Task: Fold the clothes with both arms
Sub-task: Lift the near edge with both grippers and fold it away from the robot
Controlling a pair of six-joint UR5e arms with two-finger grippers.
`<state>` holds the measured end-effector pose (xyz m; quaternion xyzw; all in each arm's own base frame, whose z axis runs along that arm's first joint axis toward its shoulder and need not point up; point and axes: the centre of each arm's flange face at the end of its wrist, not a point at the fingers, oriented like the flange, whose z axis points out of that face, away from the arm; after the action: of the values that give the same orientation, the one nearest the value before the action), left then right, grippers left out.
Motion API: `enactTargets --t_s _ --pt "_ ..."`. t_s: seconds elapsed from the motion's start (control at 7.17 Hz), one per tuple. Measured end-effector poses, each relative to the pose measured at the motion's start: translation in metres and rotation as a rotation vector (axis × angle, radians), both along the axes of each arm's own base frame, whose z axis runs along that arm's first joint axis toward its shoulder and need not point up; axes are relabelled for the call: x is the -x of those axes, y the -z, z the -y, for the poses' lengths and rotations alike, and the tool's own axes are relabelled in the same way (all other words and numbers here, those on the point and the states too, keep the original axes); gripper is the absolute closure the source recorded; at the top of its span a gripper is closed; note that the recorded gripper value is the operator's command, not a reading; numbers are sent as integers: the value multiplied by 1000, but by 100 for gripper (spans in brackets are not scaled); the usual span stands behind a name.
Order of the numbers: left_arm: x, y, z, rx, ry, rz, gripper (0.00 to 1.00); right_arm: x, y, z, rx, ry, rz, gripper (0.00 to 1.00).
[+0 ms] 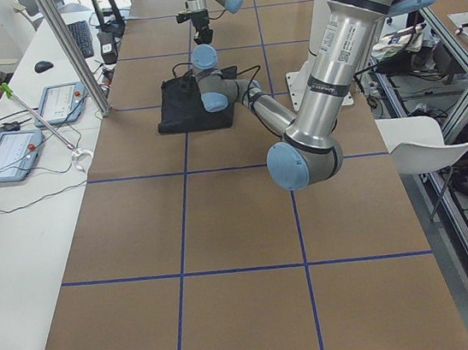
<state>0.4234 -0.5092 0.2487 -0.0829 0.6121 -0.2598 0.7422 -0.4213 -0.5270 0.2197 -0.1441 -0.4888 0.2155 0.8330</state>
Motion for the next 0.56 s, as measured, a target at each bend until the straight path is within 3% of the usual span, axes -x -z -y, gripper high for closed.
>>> enactTargets --t_s 0.56 --pt "-16 -19 48 27 41 27 100 21 -12 66 7 -41 -26 100"
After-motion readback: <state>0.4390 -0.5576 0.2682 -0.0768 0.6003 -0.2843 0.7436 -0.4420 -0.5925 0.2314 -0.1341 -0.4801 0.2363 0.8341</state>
